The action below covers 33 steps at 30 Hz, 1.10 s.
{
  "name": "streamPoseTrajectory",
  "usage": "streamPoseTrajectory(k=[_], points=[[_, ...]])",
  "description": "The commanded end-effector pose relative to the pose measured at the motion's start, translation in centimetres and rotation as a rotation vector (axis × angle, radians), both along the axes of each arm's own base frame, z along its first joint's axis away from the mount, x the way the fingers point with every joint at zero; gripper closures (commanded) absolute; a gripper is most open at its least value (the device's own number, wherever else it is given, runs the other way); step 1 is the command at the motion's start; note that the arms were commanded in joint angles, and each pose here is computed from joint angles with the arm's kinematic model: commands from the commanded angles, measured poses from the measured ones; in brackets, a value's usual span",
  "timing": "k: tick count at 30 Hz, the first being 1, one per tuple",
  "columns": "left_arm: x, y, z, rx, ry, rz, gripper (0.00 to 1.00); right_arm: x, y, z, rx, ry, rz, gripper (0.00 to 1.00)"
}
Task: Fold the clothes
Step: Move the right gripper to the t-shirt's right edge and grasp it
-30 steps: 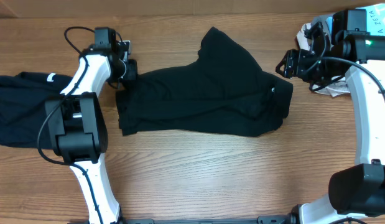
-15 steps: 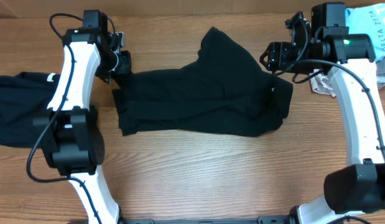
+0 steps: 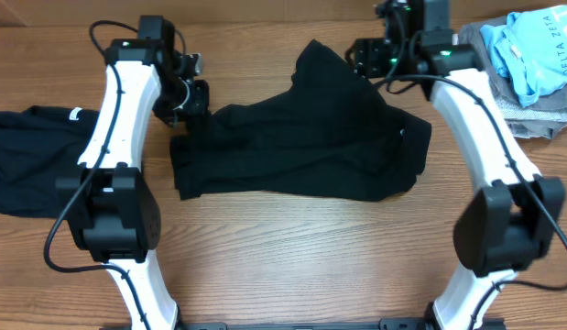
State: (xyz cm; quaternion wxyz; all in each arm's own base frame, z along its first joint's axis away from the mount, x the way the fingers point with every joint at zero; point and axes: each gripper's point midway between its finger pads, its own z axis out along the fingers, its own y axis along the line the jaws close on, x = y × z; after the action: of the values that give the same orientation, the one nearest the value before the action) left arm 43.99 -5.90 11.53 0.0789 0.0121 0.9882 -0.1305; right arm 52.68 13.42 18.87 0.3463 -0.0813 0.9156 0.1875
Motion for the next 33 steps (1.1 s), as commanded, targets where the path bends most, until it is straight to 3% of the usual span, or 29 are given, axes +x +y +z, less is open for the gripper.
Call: streamPoseTrajectory(k=[1, 15, 26, 33], points=[[0.1, -1.3, 1.8, -0.025, -0.037, -0.008, 0.96, 1.9, 0.9, -2.4, -0.025, -0.008, -0.013, 0.26], [-0.8, -3.2, 1.6, 0.007, -0.010, -0.031, 0.96, 6.6, 3.7, -10.7, -0.034, -0.057, -0.073, 0.25], [-0.8, -3.4, 1.5, 0.022, -0.016, -0.040, 0.96, 4.2, -0.5, -16.9, -0.138, 0.149, -0.145, 0.22], [-0.7, -3.5, 1.6, 0.022, -0.020, -0.040, 0.96, -0.1, -2.1, -19.5, -0.201, 0.357, -0.151, 0.21]])
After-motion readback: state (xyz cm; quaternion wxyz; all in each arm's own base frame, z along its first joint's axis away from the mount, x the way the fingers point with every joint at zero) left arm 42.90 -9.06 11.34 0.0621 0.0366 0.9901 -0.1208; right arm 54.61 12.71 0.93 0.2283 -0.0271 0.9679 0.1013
